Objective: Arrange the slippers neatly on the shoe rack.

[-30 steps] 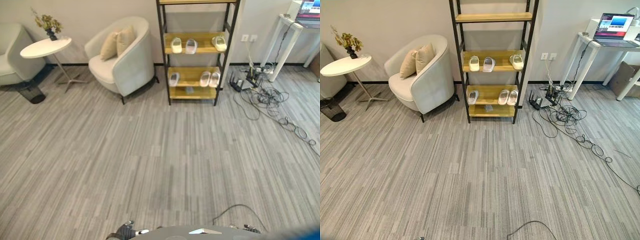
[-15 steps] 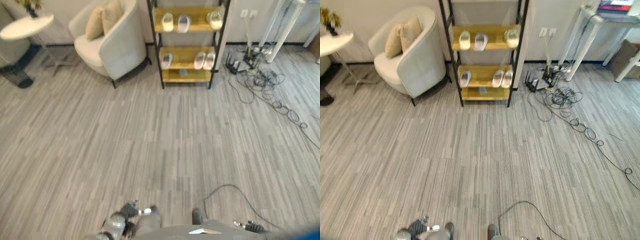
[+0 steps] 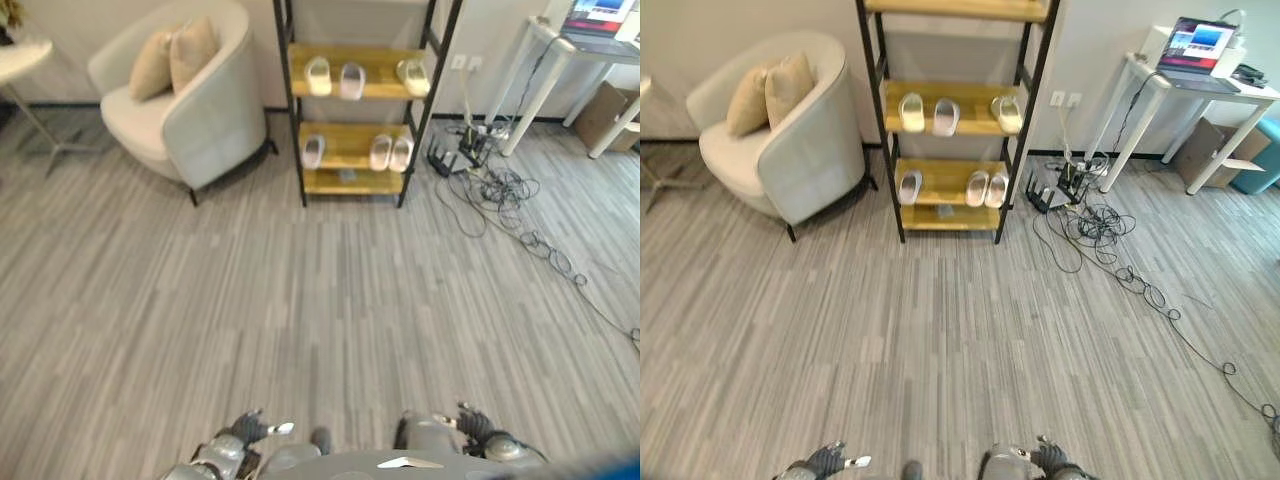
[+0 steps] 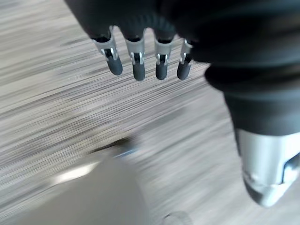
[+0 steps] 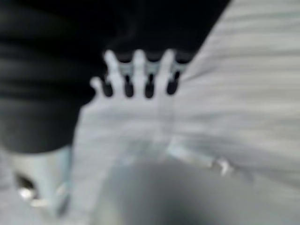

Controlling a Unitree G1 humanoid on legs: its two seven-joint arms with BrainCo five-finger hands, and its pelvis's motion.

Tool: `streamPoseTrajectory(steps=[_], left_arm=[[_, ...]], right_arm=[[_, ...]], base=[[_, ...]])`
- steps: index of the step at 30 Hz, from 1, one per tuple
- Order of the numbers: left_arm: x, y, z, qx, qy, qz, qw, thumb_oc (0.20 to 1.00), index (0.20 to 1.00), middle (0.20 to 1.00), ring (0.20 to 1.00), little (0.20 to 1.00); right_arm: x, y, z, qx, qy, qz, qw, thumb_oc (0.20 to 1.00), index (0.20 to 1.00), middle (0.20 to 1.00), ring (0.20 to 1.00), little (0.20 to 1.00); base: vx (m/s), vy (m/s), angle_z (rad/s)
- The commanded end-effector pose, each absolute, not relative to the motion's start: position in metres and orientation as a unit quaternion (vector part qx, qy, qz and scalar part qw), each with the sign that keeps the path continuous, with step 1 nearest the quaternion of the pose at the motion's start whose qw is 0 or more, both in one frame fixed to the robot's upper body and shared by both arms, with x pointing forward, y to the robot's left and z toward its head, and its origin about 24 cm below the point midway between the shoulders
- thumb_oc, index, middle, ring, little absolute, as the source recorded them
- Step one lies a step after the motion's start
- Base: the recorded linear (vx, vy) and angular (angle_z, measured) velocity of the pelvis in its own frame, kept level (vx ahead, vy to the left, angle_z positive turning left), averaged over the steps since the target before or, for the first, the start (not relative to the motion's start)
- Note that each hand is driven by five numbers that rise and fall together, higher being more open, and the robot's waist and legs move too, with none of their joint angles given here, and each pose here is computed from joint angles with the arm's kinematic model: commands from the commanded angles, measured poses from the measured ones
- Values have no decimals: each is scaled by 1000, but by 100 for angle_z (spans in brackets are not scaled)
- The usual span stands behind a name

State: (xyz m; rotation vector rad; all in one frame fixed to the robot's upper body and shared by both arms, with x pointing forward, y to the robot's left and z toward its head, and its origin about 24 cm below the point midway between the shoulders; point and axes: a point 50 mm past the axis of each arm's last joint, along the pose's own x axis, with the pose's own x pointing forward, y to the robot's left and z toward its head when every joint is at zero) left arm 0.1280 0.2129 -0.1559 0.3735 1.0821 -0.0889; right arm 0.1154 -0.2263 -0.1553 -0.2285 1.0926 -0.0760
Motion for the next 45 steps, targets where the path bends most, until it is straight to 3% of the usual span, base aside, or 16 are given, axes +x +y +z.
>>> streamPoseTrajectory(steps=[1,6,9,20,24,33,38,45], left_arm=[[137,231,-149,184,497,-8,848,1000,1000,1000,1000,1000],[141,223,-149,182,488,-20,853,1000,1000,1000,1000,1000],[119,219,-157,177,517,-29,837,1000,1000,1000,1000,1000],[130,227,-152,127,495,48,859,1000,1000,1000,1000,1000],[134,228,-150,178,492,31,852,1000,1000,1000,1000,1000],[92,247,-159,184,554,88,807,1000,1000,1000,1000,1000],[91,257,-155,164,545,136,811,1000,1000,1000,1000,1000],[103,261,-151,195,531,121,816,1000,1000,1000,1000,1000]], right_arm=[[125,-220,-155,-121,516,-27,847,1000,1000,1000,1000,1000],[88,-225,-165,-119,569,-29,813,1000,1000,1000,1000,1000],[77,-233,-165,-121,585,-41,801,1000,1000,1000,1000,1000],[115,-258,-149,-114,525,-102,837,1000,1000,1000,1000,1000],[117,-251,-151,-125,524,-93,838,1000,1000,1000,1000,1000],[93,-226,-163,-131,561,-52,816,1000,1000,1000,1000,1000],[85,-214,-168,-111,574,-43,810,1000,1000,1000,1000,1000],[96,-214,-165,-112,560,-41,820,1000,1000,1000,1000,1000]], base=[[254,-135,11],[459,-373,42],[263,-342,65],[242,-274,-12],[279,29,-11],[274,132,-5],[145,196,15],[67,143,18]])
